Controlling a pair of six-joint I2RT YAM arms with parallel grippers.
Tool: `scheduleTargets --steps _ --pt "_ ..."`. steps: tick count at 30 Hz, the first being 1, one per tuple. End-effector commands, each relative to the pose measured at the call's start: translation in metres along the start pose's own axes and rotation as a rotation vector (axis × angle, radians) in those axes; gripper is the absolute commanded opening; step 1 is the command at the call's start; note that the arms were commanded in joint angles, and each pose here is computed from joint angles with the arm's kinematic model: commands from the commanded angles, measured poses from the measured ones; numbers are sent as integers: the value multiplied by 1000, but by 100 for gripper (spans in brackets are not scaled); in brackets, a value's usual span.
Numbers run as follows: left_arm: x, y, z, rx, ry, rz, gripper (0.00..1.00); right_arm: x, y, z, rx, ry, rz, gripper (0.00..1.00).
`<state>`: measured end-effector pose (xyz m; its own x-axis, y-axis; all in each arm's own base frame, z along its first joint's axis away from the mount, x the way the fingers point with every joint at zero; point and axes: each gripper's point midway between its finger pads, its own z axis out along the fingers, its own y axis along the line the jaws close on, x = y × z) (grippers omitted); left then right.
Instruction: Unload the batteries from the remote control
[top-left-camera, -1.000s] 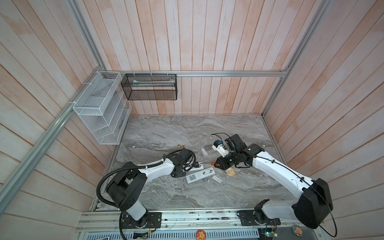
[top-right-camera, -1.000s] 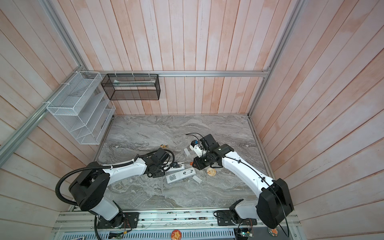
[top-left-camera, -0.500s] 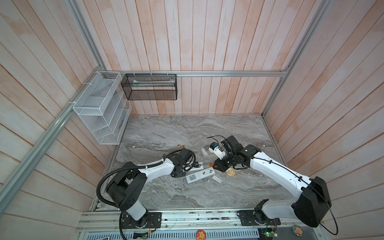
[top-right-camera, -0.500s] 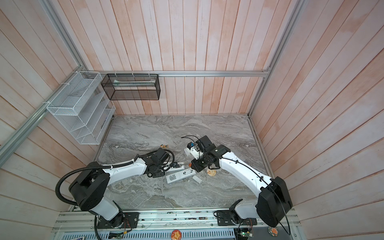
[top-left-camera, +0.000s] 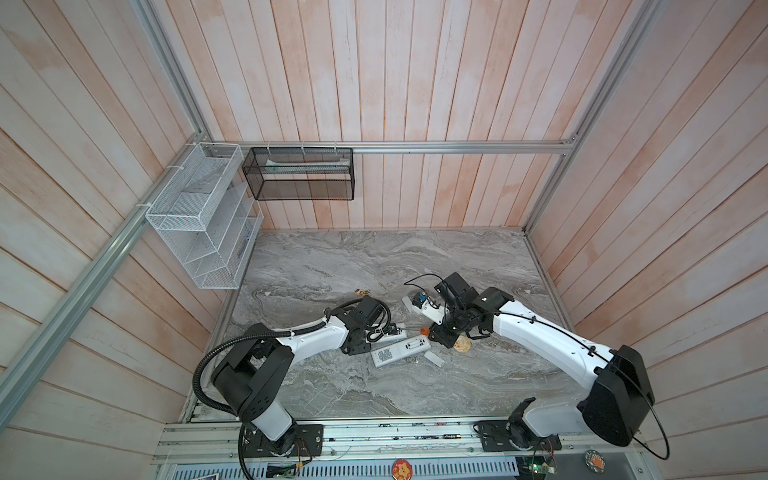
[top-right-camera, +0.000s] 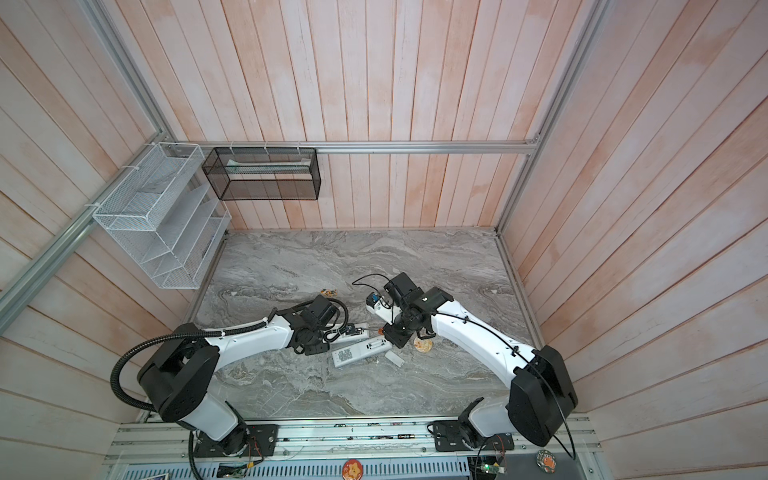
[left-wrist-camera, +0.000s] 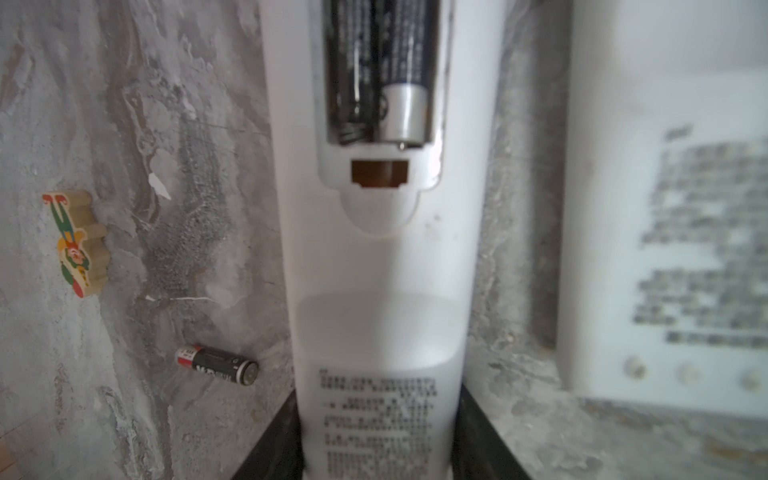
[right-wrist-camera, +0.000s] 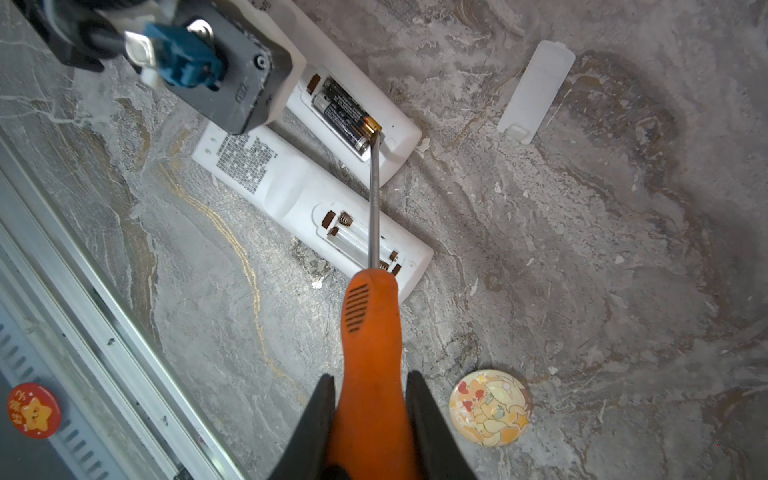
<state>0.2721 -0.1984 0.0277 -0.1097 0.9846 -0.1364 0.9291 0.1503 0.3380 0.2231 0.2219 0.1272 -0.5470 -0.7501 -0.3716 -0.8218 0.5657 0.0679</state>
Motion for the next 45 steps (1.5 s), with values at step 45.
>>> scheduleTargets --steps 45 --pt "-7 -10 -8 32 -47 51 0 5 -6 -8 81 33 -207 0"
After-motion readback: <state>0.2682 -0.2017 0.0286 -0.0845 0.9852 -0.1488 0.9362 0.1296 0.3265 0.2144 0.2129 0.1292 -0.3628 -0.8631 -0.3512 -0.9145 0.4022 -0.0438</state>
